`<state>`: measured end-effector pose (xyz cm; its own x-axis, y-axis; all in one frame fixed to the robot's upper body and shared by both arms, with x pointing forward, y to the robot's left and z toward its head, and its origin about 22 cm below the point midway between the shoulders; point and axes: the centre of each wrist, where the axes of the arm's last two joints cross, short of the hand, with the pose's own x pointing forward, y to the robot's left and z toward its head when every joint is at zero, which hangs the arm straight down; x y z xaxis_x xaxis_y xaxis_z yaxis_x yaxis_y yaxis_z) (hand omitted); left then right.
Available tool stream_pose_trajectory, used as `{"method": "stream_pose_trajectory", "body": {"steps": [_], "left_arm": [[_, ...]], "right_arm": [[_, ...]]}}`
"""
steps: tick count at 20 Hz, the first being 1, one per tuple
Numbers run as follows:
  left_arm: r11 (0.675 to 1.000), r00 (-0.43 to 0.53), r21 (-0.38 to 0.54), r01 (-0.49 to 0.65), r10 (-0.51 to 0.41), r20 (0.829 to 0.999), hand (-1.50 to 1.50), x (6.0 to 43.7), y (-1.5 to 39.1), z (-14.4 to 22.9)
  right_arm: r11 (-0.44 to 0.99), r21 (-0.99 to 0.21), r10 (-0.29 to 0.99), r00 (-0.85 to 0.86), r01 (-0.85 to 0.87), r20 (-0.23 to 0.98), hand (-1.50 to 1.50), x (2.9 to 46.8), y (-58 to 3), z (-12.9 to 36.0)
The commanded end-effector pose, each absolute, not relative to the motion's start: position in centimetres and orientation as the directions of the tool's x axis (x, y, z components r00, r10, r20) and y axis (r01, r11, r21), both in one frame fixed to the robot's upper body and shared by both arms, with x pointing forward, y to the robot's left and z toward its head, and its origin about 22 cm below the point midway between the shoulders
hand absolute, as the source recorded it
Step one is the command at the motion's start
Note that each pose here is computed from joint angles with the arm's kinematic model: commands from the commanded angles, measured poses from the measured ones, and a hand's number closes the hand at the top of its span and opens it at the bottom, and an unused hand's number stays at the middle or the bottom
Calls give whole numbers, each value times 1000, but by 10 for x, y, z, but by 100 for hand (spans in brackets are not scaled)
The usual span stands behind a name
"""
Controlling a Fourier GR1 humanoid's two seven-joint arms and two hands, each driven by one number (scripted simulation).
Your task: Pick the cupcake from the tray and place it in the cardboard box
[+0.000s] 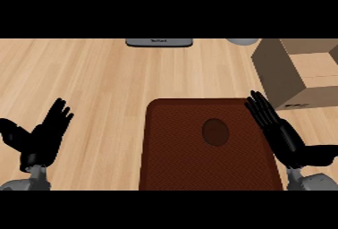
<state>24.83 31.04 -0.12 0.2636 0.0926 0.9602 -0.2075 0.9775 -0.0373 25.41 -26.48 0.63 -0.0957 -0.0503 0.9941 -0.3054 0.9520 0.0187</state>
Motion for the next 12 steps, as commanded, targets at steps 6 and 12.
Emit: {"method": "stream_pose_trajectory", "body": {"steps": [6,12], "left_arm": [[939,153,211,-272,-174,973,0,264,314,7],[956,206,182,-231,-135,969,0,249,270,-23]], "right_arm": [[923,-323,205,-443,-209,873,150,292,-258,79],[803,-585,582,-365,113,727,-150,253,-271,11]]}}
